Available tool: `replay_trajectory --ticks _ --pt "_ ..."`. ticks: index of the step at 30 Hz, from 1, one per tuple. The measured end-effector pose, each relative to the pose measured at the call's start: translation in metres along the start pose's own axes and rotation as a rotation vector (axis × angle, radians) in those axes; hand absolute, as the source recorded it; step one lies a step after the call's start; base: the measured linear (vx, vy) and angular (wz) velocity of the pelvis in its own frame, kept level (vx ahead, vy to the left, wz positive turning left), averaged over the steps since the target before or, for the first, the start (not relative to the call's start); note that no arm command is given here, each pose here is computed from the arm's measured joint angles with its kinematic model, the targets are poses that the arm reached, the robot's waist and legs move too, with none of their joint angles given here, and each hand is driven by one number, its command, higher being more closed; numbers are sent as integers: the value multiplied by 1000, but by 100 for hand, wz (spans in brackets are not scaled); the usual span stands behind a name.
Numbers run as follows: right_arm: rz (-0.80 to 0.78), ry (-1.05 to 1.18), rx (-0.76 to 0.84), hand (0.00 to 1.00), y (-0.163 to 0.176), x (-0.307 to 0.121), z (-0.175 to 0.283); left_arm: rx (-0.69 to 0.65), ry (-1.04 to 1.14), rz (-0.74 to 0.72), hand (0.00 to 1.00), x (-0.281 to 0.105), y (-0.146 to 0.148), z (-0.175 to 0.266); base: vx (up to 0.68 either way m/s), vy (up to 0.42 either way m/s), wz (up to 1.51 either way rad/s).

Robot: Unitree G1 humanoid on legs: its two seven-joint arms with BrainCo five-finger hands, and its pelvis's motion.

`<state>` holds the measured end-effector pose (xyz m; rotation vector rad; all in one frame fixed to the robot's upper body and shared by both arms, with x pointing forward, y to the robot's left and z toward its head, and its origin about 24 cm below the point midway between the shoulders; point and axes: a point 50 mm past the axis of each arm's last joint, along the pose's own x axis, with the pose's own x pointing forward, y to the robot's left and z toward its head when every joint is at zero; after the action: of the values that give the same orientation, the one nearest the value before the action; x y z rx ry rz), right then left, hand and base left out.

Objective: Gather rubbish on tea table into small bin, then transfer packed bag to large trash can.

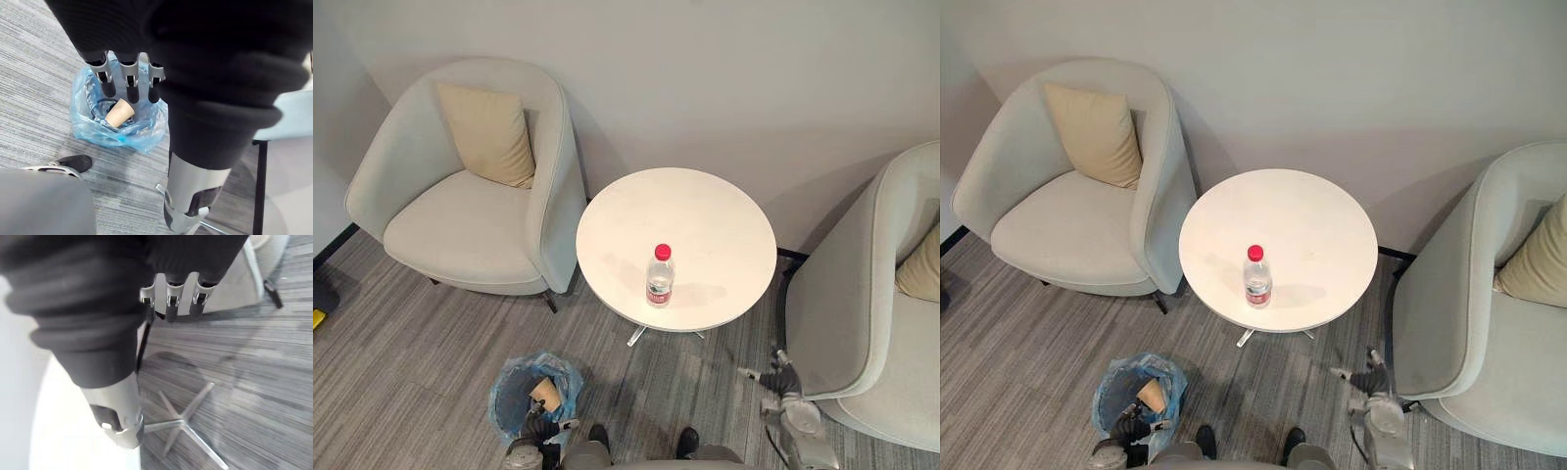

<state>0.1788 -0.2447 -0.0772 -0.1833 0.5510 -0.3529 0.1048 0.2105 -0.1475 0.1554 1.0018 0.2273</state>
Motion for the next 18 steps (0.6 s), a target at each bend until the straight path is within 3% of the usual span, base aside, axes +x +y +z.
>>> replay_trajectory --ticks 9,18 --pt "8 -185 -33 0 0 -5 35 39 -11 -21 0 -2 -4 -2 30 -3 -3" --pt "137 -335 -81 0 20 -8 66 64 -26 -23 0 -4 -2 -5 12 -5 7"
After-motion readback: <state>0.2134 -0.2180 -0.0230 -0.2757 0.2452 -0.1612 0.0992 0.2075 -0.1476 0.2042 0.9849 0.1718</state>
